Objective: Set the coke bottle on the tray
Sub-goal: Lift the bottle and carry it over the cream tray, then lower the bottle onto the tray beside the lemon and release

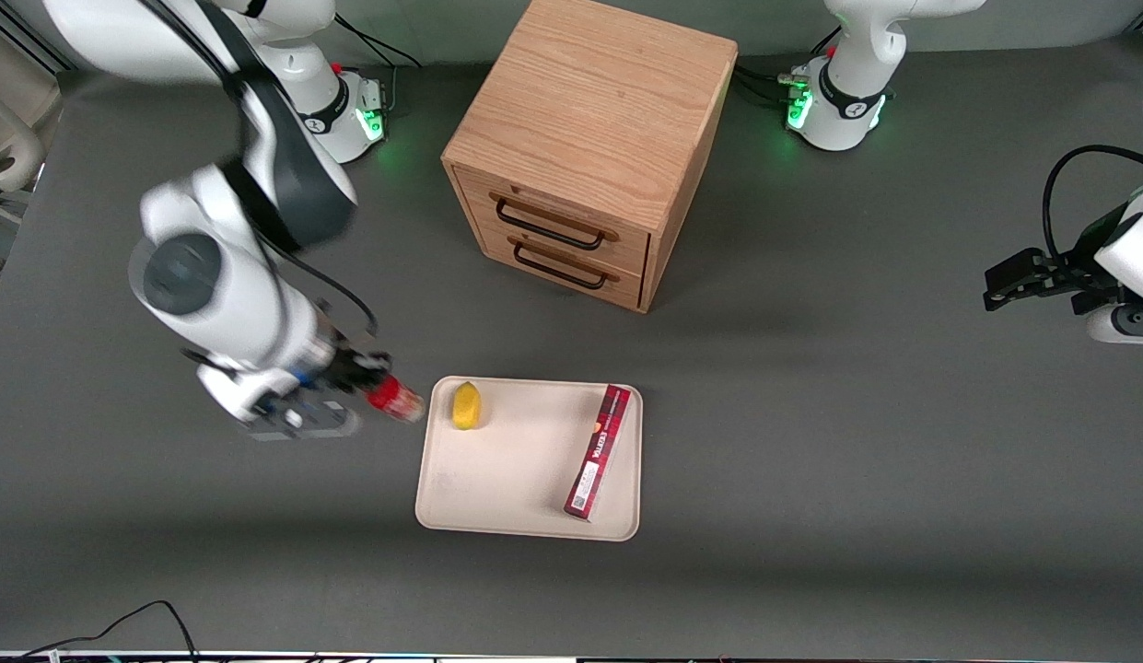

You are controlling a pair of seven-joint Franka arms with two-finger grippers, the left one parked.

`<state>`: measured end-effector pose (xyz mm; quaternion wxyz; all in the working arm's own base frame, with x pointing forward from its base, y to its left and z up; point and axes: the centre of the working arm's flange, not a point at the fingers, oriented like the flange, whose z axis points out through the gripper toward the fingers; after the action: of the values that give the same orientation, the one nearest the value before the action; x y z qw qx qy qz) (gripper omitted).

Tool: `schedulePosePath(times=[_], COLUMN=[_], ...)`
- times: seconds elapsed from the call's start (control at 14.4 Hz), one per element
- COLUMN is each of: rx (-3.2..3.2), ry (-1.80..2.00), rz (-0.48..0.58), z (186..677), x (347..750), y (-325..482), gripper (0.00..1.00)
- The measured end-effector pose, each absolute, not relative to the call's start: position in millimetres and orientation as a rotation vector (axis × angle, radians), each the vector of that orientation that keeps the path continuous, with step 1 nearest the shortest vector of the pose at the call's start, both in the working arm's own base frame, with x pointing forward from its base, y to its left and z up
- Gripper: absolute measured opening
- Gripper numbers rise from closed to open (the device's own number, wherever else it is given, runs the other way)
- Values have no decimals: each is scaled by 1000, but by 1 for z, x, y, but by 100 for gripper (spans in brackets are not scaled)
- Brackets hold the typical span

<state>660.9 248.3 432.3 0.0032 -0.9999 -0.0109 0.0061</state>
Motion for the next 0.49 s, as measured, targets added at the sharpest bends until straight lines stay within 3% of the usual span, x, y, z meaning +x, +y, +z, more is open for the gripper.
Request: schedulePosePath(times=[0.21, 0.49], rx=[-3124, -3125], ry=[-9, 34], rz=[-23, -121], z=[389, 360], x=[700, 715], y=[264, 286], gripper=[31, 31])
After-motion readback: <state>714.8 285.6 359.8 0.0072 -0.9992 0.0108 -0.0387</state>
